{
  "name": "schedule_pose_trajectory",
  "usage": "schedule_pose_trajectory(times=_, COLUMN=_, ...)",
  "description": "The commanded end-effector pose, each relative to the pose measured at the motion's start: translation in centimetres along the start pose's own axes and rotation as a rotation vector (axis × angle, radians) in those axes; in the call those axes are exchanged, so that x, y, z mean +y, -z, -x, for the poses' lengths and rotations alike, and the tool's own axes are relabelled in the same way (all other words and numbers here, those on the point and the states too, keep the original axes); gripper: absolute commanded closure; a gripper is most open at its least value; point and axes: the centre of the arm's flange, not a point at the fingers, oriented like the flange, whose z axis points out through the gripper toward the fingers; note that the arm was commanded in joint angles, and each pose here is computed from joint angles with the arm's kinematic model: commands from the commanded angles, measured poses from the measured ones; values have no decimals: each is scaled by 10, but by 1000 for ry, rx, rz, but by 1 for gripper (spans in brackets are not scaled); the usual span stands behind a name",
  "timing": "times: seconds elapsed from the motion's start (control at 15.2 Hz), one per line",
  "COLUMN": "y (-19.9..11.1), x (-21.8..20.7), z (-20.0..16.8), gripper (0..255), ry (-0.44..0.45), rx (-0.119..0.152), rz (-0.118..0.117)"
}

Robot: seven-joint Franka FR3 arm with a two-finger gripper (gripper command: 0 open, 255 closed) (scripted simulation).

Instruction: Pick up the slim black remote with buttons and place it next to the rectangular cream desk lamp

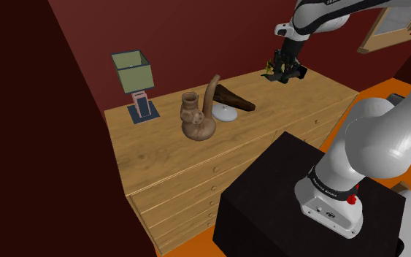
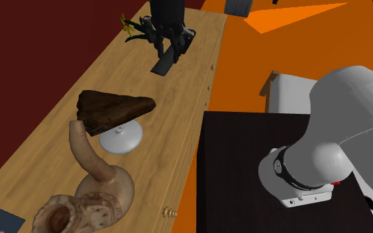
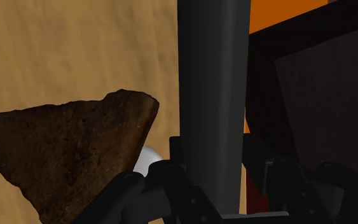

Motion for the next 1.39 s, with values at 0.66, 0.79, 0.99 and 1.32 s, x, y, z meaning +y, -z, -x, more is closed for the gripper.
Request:
schedule_pose_trajectory(times=0.66, y=64, x=5, z=-2, gripper=255, ry=0, rx=0, rz=0)
schedule_pose_trajectory(times=0.79, y=74, x=6, z=-2, gripper=255, ry=0, rx=0, rz=0)
schedule_pose_trajectory(times=0.99, y=90, x=7, z=-2, gripper=255, ry=0, rx=0, rz=0)
schedule_pose_trajectory(times=1.32, y=116, x=10, z=-2, gripper=255, ry=0, rx=0, rz=0)
